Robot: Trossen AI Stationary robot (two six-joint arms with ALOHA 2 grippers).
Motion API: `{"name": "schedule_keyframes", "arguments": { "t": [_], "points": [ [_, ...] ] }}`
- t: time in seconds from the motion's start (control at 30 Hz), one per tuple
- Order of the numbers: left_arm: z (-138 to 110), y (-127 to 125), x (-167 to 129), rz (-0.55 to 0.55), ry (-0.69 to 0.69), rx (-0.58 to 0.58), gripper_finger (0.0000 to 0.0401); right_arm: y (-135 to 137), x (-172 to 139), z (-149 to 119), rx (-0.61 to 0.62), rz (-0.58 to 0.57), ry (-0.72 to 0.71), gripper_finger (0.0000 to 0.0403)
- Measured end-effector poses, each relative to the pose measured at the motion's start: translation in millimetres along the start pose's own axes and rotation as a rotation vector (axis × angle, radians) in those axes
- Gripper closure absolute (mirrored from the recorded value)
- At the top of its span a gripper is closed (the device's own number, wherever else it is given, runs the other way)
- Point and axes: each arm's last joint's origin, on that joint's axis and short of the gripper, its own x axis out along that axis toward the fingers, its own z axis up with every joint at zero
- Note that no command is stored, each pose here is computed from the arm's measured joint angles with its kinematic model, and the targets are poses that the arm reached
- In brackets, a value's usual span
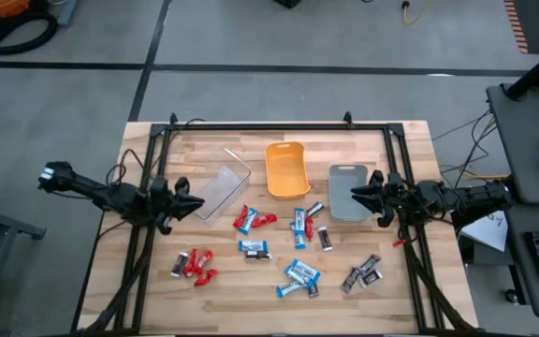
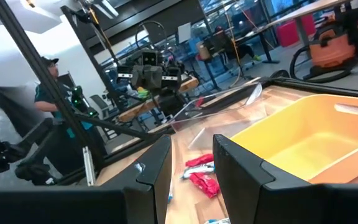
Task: Organize candy in baskets
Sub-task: Put the brown chocolate into the transparent bin
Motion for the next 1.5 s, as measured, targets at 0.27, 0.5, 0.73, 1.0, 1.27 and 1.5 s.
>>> {"name": "schedule_keyframes", "arguments": {
  "t": [0.27,0.5,0.73,1.0,1.27,1.5],
  "points": [
    [29,-37,53,0.092,0.256,0.125,0.0364,0,0,0,0.012,0.000,0.001,0.0294],
    [18,-61,101,0.250,0.655,0.226,0.0364,0,0,0,0.021,0.009,0.007,0.0294],
    [-13,-95,148,0.252,0.865,0.334,0.0364,1,0,-1,0.023,0.041,0.022,0.0294],
    [-53,-96,177,0.308,0.980,0.432,0.0364,1,0,-1,0.022,0.047,0.032,0.0294],
    [-88,-84,186,0.358,1.020,0.477,0.0359,1,0,-4,0.022,0.053,0.065,0.0294],
    [-119,-73,191,0.396,1.090,0.515,0.0311,0,0,-5,0.021,0.047,0.076,0.0294]
  ]
}}
